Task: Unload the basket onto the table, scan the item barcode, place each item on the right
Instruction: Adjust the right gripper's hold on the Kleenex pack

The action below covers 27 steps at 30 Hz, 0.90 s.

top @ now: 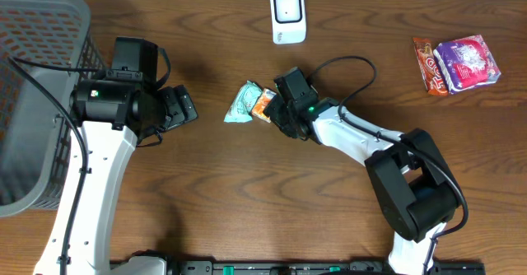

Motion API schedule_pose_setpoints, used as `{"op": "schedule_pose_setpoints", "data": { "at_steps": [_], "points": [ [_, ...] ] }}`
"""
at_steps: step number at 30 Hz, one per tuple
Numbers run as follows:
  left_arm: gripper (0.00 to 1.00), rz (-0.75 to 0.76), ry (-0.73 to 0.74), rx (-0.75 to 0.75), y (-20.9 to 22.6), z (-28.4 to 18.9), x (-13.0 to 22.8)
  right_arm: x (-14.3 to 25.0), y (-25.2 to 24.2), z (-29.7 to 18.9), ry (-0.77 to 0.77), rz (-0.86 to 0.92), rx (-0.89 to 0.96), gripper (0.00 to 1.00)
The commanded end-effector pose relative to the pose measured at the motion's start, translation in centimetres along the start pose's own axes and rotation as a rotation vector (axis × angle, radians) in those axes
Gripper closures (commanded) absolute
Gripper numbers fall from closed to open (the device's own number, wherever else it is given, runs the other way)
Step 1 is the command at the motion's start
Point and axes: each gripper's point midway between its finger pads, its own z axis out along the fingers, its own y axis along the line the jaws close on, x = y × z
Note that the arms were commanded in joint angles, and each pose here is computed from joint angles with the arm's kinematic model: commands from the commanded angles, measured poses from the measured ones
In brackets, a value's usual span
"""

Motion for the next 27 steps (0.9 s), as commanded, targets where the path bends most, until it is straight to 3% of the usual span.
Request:
{"op": "schedule_pose_setpoints", "data": {
  "at_steps": [1,21,27],
  "points": [
    [0.05,0.001,-0.007,-0.012,0.4,-0.1,-0.1,0.2,-1.0,0.4,-0.024,-0.117,0.039,0.48],
    [0.05,0.001,-0.007,-0.012,0.4,-0.1,-0.1,-0.9,0.1,0.4,-0.101,-0.196,0.015,0.41],
    [0.05,0.002,-0.007,-0.012,0.4,-0.1,-0.1,-0.9,0.3,0.4,-0.103,-0.211,0.005,0.56]
  ]
}}
